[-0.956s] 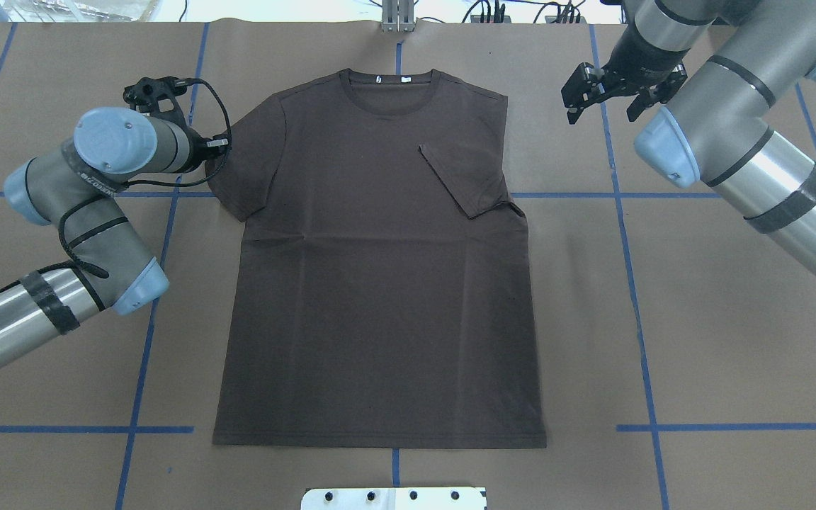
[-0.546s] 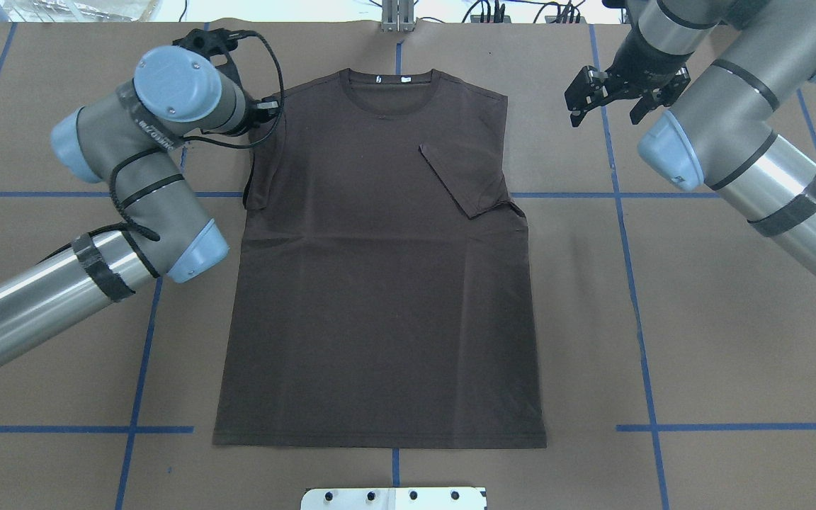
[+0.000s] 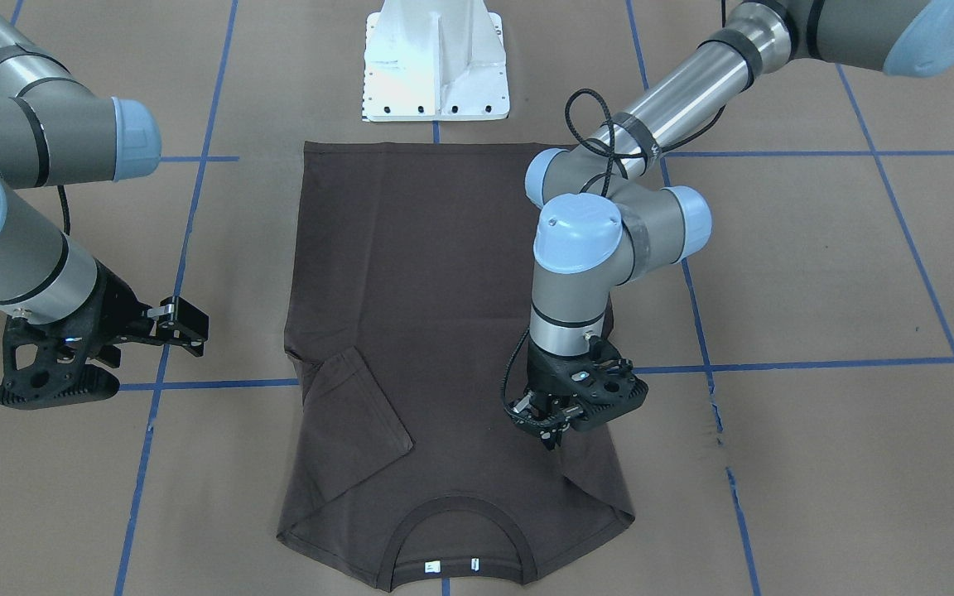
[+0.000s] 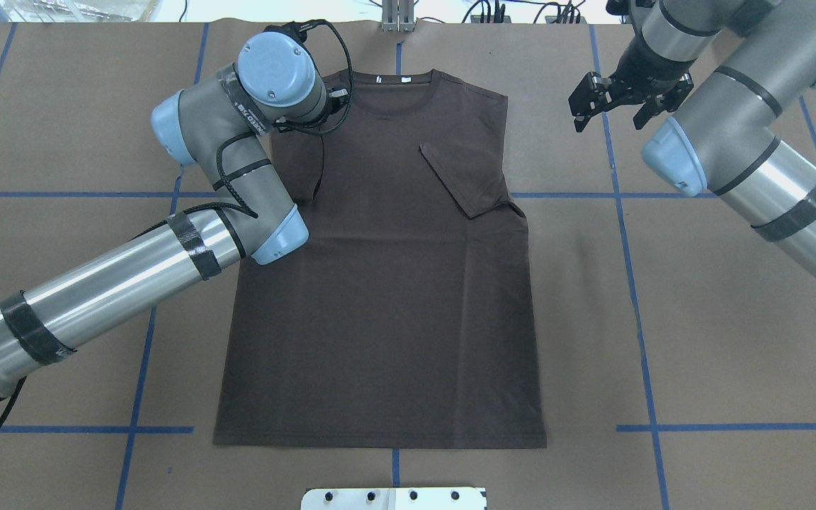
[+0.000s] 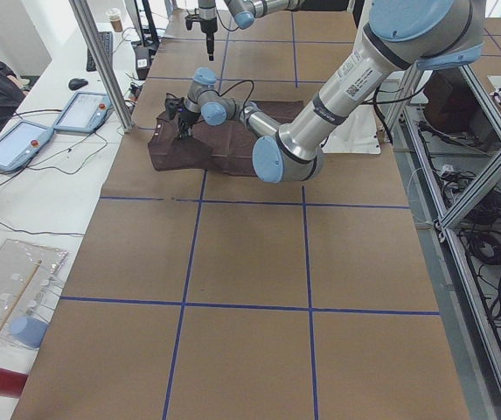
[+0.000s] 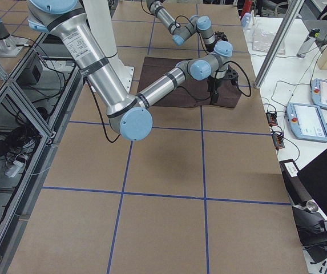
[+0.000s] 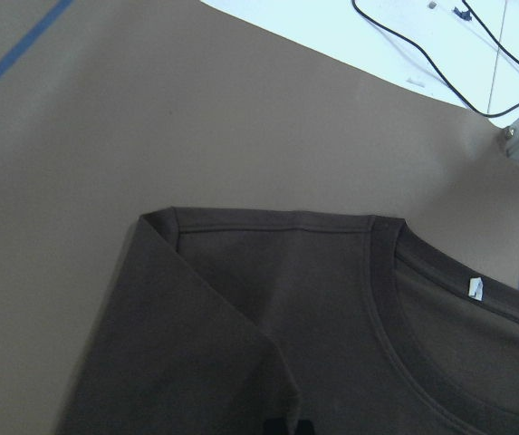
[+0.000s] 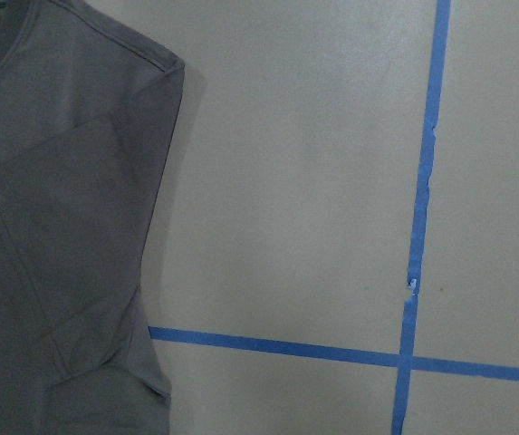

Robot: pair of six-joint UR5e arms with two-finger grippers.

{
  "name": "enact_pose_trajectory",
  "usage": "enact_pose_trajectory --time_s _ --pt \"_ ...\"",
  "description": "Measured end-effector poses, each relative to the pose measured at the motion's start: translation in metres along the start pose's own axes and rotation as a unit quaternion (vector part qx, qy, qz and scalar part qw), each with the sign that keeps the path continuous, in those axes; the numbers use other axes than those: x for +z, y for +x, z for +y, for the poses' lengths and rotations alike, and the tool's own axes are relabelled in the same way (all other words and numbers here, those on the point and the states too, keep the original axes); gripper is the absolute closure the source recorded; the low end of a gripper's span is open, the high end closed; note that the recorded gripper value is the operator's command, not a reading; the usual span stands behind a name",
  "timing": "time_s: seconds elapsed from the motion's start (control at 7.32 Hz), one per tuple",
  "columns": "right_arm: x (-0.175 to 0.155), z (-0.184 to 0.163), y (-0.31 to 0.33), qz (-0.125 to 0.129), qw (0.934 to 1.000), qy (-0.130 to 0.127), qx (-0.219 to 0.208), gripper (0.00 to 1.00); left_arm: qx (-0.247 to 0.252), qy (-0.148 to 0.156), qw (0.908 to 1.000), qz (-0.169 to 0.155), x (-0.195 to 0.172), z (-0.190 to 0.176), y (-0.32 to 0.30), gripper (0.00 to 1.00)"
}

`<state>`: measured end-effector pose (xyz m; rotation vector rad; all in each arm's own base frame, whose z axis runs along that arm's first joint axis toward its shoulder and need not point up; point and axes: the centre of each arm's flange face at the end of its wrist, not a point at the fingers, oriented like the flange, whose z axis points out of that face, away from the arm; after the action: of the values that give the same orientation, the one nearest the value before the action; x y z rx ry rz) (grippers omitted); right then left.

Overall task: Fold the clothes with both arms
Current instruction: 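Grasp the sleeve with the left gripper and fold it inward over the chest, then move both grippers to the hem corners nearest the robot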

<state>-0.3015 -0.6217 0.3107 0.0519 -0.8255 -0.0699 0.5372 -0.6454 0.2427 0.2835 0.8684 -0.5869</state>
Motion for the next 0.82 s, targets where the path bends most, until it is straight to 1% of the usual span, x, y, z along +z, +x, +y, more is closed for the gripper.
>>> enact_pose_trajectory --time_s 0.14,0.27,0.55,0.68,0.82 --pt "0.002 0.001 0.001 0.001 1.0000 -0.001 0.000 0.00 0.003 -0.003 1.0000 0.002 0.005 0.007 -0.001 0.00" --pt "0.006 0.003 0.005 0.000 1.0000 0.000 -0.002 0.00 0.009 -0.005 0.9999 0.010 0.005 0.012 0.000 0.00" --pt "0.020 0.012 0.021 -0.012 0.9999 0.011 -0.005 0.00 0.023 -0.012 0.9991 0.034 -0.006 0.016 -0.004 0.00" --pt "0.027 0.023 0.021 -0.018 0.9998 0.010 0.007 0.00 0.035 -0.028 0.9981 0.043 -0.017 0.021 -0.018 0.00" --pt "0.033 0.043 0.014 -0.025 0.9994 0.005 0.022 0.00 0.057 -0.049 0.9963 0.043 -0.030 0.026 -0.037 0.00"
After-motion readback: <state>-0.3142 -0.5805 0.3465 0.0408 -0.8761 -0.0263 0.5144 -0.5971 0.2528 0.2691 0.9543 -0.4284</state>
